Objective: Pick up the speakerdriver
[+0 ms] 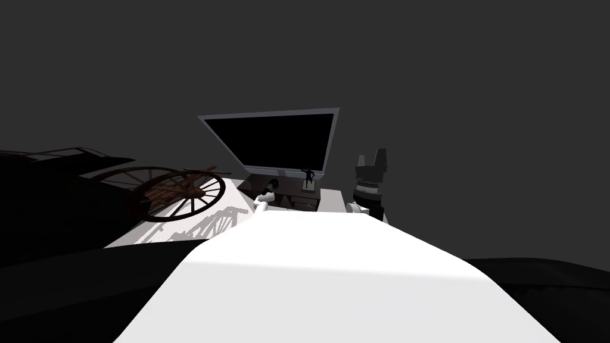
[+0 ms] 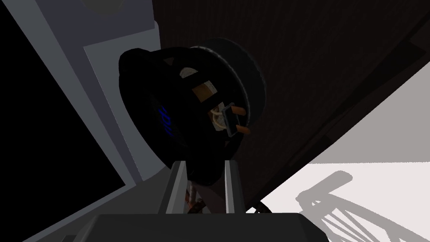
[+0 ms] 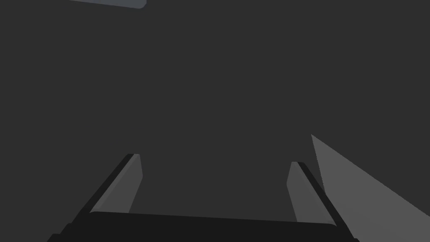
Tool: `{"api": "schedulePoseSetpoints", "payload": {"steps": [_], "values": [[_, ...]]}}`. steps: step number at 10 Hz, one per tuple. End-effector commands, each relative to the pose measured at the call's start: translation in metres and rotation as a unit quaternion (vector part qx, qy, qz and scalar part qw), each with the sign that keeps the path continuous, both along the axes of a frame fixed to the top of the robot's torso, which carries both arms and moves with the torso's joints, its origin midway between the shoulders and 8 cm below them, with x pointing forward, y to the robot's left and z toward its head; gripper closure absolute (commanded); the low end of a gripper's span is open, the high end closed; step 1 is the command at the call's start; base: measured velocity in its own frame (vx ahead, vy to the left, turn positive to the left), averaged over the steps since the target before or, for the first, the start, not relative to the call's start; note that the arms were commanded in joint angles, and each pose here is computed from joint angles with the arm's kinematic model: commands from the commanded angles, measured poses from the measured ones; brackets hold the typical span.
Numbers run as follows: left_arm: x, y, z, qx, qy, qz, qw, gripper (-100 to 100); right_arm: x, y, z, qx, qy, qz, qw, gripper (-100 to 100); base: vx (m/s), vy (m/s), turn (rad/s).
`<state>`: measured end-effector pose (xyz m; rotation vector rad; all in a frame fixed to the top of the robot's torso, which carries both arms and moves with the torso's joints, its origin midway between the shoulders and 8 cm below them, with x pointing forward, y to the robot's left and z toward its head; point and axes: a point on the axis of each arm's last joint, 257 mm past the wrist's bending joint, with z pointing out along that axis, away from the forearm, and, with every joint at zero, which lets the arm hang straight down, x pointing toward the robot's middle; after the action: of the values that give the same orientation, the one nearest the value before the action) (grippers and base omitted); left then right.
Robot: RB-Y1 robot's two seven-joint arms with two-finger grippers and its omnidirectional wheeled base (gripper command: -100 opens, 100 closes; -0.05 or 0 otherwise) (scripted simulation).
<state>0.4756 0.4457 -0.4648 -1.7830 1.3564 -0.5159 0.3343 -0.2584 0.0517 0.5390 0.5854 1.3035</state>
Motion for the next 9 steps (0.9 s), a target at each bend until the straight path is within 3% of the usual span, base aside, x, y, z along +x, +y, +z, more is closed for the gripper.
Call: {"api": "schedulePoseSetpoints", "payload": {"steps": [1, 2, 3, 5, 6, 7, 9], "values": [[-0.014, -0.017, -0.013, -0.012, 0.017, -0.009, 0.9998, 100, 0.000, 0.000, 0.000, 0.000, 0.000, 0.000, 1.0000, 0, 0.034, -0.002, 0.072], [-0.008, -0.012, 0.000, -0.005, 0.002, -0.009, 1.0000, 100, 0.000, 0.000, 0.000, 0.000, 0.000, 0.000, 1.0000, 0, 0.037, -0.007, 0.058], [-0.024, -0.030, -0.016, -0.019, 0.021, -0.017, 0.9994, 100, 0.000, 0.000, 0.000, 0.000, 0.000, 0.000, 1.0000, 0, 0.052, 0.002, 0.092], [-0.012, -0.026, 0.005, -0.010, -0.002, -0.018, 0.9998, 100, 0.000, 0.000, 0.000, 0.000, 0.000, 0.000, 1.0000, 0, 0.033, -0.010, 0.020], [-0.011, -0.026, 0.006, -0.010, -0.003, -0.018, 0.9998, 100, 0.000, 0.000, 0.000, 0.000, 0.000, 0.000, 1.0000, 0, 0.003, 0.003, -0.012], [-0.027, -0.045, -0.009, -0.025, 0.014, -0.028, 0.9992, 100, 0.000, 0.000, 0.000, 0.000, 0.000, 0.000, 1.0000, 0, 0.032, 0.004, 0.068], [-0.016, -0.042, 0.009, -0.018, -0.005, -0.029, 0.9994, 100, 0.000, 0.000, 0.000, 0.000, 0.000, 0.000, 1.0000, 0, 0.023, -0.007, 0.033]]}}
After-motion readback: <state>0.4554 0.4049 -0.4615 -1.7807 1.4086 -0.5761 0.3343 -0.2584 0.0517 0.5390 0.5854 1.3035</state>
